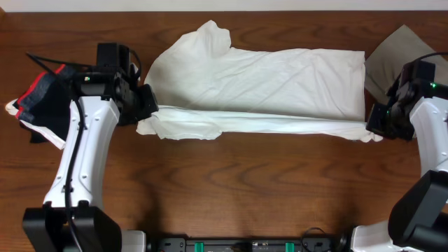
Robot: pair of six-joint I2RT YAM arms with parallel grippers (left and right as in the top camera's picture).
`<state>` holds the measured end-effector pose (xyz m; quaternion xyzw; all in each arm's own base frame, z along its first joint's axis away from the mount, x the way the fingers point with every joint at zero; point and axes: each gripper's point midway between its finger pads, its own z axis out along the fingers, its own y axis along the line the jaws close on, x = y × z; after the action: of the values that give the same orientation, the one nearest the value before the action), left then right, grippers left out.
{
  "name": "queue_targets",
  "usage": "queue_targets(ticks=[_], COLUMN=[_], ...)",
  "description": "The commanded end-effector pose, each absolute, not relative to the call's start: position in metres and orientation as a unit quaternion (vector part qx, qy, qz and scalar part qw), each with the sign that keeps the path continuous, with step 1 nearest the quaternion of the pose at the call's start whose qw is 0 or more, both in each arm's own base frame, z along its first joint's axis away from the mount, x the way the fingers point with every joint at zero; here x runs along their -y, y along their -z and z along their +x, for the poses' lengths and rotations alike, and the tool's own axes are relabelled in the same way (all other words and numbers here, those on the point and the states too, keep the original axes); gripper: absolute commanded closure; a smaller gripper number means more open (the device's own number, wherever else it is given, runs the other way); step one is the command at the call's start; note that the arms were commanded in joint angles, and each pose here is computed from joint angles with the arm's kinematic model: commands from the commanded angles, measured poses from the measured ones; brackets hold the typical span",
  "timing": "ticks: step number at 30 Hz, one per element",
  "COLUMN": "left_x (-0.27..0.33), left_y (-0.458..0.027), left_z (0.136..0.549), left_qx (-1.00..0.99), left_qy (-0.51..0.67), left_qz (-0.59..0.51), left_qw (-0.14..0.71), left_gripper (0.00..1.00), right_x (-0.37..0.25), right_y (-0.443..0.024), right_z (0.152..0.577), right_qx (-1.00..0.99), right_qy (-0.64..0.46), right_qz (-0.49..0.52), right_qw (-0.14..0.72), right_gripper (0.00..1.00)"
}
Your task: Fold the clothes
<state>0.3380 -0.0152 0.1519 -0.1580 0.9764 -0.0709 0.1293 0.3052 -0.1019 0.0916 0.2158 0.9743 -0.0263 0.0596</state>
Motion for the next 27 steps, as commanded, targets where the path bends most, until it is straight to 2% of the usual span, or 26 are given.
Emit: queue_targets(ticks=[1,12,26,27], left_x=[0.010,0.010,0.010,0.010], left_y=[-0.142,-0.124,-0.097,-0.096], left_z=[0.343,0.366,0.401,0.403], left_qx=[-0.976,-0.975,-0.972,-0.971], left_qy=[0.062,0.064,0.067,0.068], left_qz=[-0.165,-0.164,-0.163,-0.163], left_qw=[0.124,0.133,0.156,0.159], left_gripper=[0.94,0.94,0.94,0.91], right_x=[0.104,0.104,0.099,0.099], right_y=[-0.087,-0.074,-0.039,-0.038], right_z=[0.311,0.334,0.344,0.346], right_qx=[-0.971,-0.970,-0.973,-0.973], right_qy=[0.021,0.002,-0.016,-0.016], right_qz=[0.228,0.226,0.220,0.221], right_qw=[0.066,0.090,0.066,0.068], right_gripper=[0.99,0.99,0.99,0.98])
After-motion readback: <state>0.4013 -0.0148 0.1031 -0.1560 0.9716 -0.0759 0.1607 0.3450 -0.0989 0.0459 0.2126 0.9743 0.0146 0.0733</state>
